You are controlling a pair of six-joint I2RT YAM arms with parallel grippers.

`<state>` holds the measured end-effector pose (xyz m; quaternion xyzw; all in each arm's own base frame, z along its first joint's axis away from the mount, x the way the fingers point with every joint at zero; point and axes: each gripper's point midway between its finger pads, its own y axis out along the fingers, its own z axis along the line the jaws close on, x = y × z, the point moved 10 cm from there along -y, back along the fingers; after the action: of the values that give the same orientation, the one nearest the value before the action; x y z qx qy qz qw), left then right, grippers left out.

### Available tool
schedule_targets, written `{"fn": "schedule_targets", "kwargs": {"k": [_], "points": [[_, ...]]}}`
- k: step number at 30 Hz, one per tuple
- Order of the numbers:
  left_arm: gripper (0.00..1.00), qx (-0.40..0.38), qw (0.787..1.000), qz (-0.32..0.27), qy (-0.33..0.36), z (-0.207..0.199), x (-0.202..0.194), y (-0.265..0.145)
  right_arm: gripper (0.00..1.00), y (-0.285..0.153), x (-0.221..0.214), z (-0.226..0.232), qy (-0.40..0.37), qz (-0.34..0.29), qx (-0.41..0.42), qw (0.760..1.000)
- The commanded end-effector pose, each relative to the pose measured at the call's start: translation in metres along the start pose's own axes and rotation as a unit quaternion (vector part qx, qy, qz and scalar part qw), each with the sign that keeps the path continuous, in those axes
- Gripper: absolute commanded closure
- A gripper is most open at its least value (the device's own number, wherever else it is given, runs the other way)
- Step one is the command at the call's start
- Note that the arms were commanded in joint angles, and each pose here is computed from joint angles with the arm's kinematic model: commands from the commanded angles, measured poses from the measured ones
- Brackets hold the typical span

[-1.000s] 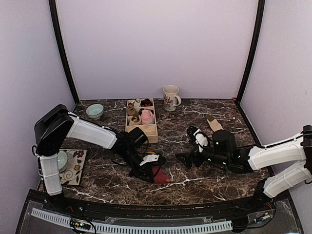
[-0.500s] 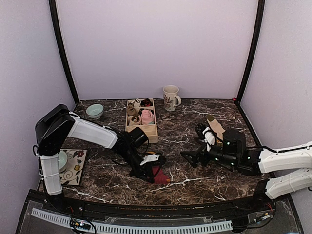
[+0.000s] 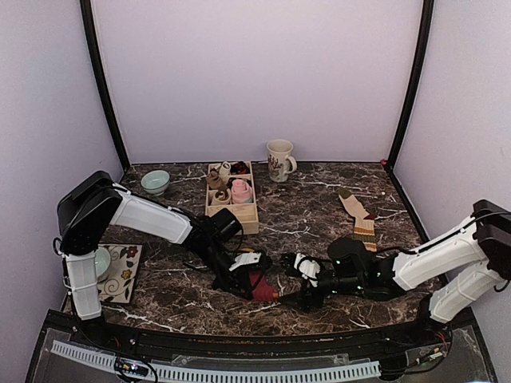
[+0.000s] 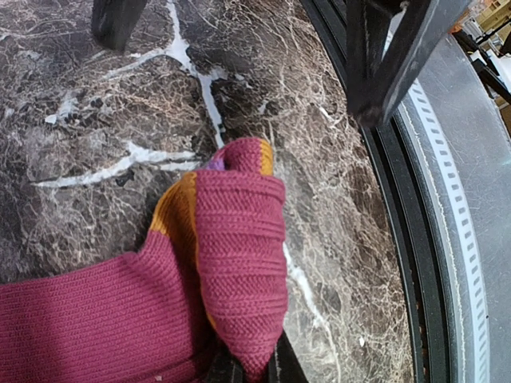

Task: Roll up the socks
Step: Roll the sock at the center of the board.

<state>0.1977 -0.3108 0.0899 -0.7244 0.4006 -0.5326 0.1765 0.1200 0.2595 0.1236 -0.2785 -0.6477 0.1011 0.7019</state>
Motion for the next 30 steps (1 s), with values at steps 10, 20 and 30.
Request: {"fn": "schedule_targets", "kwargs": {"k": [10, 20, 30], "points": [[1.0, 0.027, 0.995, 0.091, -0.04, 0.002, -0.038, 0.016, 0.49, 0.055, 0.013, 0.001, 0.027, -0.076, 0.09, 0.993], [1.0, 0.041, 0.994, 0.093, -0.03, 0.003, -0.036, 0.013, 0.76, 0.051, -0.006, -0.004, 0.089, -0.083, 0.096, 0.988], [0.93, 0.05, 0.995, 0.088, -0.024, 0.0, -0.035, 0.01, 0.61, 0.055, -0.029, -0.003, 0.141, -0.069, 0.095, 0.983]]}}
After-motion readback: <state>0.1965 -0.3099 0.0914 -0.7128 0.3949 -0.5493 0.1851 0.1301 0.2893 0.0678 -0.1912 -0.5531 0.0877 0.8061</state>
